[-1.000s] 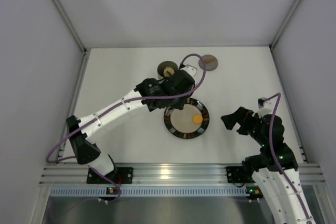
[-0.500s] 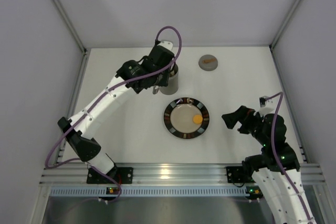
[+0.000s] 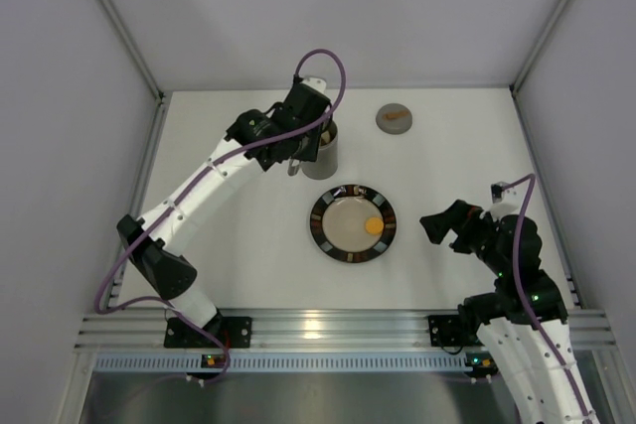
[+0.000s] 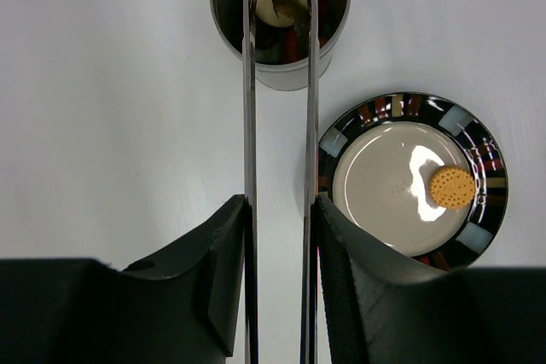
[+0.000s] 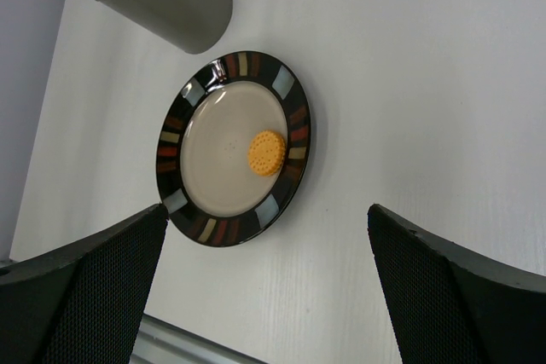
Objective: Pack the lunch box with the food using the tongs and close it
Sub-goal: Place the fake food in the packing box, then pick up the fake food from the plate.
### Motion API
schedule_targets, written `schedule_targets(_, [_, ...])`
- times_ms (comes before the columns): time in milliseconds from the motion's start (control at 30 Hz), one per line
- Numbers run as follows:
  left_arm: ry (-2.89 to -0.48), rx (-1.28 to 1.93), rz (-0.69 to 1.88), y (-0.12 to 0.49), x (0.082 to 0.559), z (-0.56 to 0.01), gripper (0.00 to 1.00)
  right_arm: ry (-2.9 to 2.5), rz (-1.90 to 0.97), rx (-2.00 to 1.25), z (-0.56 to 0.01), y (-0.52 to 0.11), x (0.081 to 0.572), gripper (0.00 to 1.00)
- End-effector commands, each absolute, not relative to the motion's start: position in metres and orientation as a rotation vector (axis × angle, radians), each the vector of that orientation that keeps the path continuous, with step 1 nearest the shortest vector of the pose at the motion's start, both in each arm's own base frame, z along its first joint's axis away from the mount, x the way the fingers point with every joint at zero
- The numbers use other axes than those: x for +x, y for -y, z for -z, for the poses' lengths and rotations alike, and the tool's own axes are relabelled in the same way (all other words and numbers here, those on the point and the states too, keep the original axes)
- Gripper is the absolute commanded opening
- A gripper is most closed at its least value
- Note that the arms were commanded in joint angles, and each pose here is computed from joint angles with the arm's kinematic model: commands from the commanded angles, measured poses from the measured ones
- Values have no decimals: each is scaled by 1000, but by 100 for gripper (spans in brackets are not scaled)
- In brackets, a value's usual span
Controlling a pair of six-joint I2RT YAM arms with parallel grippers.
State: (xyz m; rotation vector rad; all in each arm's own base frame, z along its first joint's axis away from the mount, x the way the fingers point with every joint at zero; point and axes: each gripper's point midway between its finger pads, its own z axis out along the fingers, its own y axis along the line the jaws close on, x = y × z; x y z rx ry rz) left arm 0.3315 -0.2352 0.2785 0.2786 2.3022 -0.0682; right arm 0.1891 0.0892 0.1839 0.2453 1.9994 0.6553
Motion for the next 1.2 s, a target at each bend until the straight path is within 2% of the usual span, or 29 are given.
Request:
schedule_targets(0, [-2261, 270, 81, 234, 336, -290, 42, -1960, -640, 237, -198, -86, 191, 99])
schedule_targets(333, [-2269, 291, 113, 234, 330, -293, 42, -1956, -645, 241, -197, -86, 190, 100])
schedule_targets(467, [-2293, 369, 167, 242, 314, -288, 42, -1958, -647, 243, -197, -86, 190, 100])
schedule_targets(900, [-2283, 634, 292, 289, 214, -260, 46, -1952, -680, 245, -197, -90, 191, 99])
schedule_targets(1167, [-2334, 725, 338, 305, 182, -223, 46, -1951, -676, 246, -197, -90, 191, 99])
